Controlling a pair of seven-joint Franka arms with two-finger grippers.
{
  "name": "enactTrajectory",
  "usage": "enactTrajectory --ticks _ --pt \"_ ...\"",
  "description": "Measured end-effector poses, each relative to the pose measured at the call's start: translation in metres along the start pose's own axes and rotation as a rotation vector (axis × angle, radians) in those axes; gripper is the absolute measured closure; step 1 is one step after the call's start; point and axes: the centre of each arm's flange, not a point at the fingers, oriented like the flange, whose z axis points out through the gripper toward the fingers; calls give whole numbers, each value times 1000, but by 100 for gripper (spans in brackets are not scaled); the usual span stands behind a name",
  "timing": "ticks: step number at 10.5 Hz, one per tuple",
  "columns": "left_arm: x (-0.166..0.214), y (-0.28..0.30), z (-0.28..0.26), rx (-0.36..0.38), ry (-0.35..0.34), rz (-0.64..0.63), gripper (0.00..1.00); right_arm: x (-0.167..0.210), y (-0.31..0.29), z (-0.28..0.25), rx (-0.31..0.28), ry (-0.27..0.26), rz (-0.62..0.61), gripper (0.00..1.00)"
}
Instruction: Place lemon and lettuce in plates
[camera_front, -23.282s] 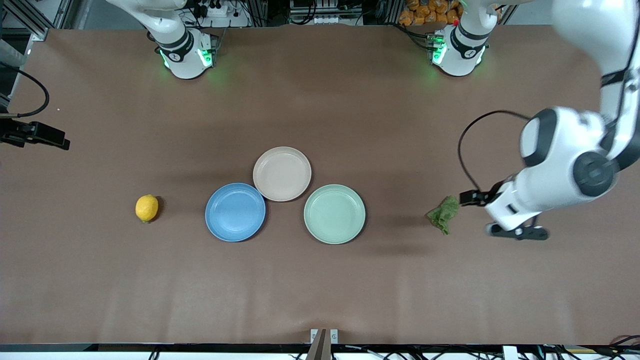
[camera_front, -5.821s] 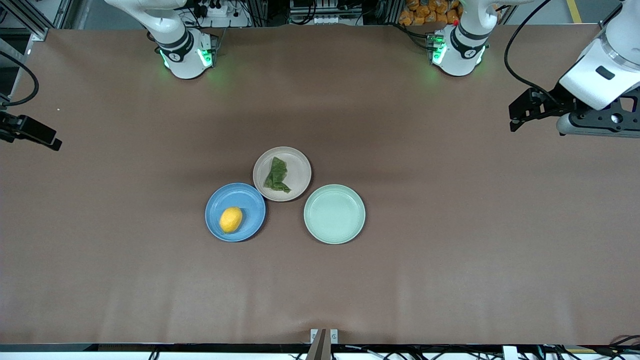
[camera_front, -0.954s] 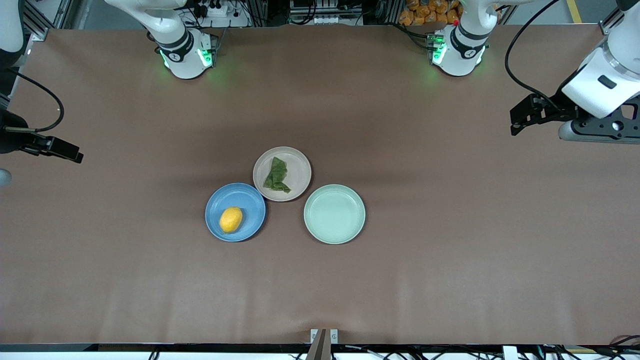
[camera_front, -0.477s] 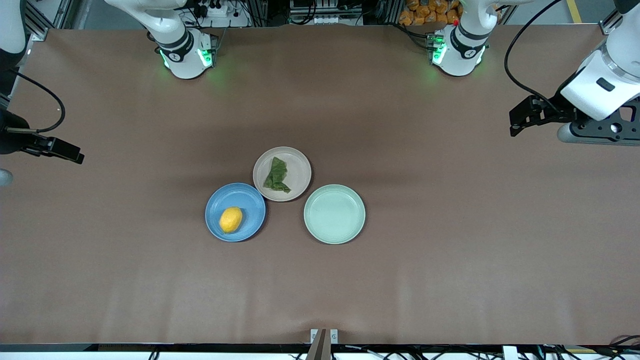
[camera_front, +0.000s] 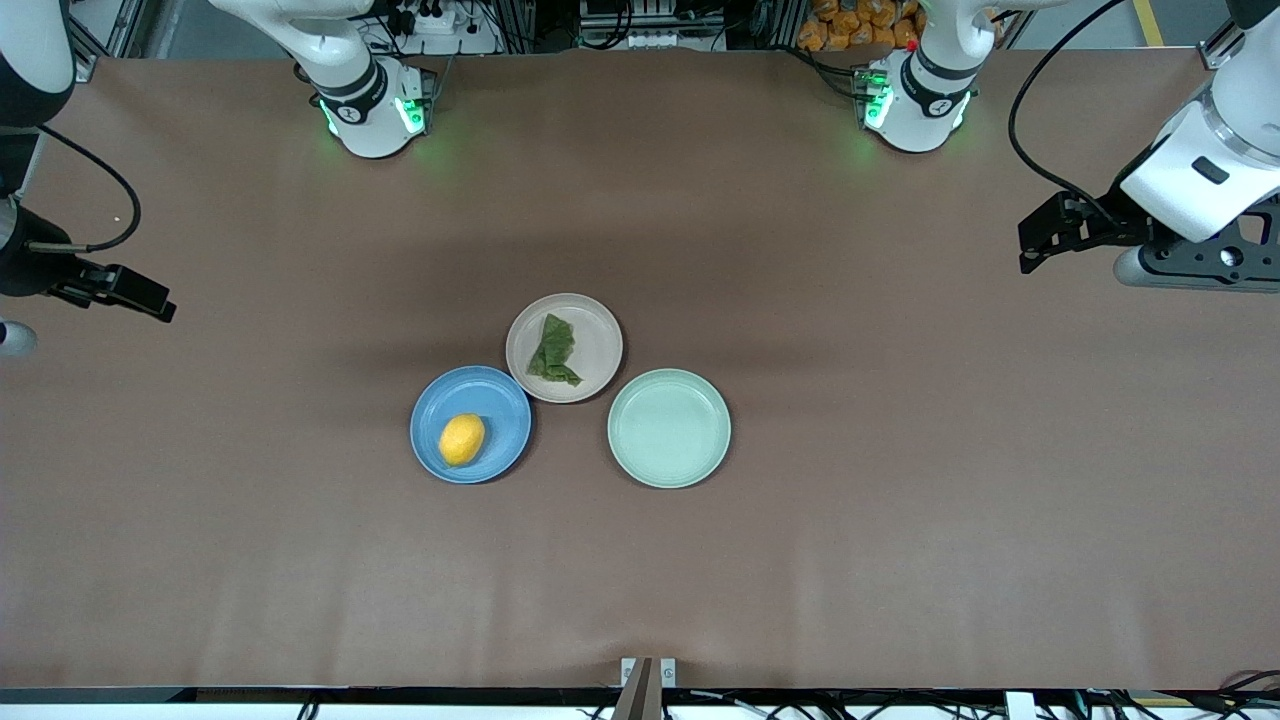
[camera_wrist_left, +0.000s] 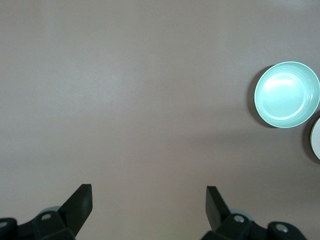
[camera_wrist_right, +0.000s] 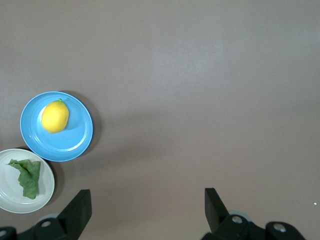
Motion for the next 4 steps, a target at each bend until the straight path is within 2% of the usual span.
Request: enactTrajectory --ticks 4 --pt "0 0 1 0 -1 1 0 -1 1 -1 0 2 1 0"
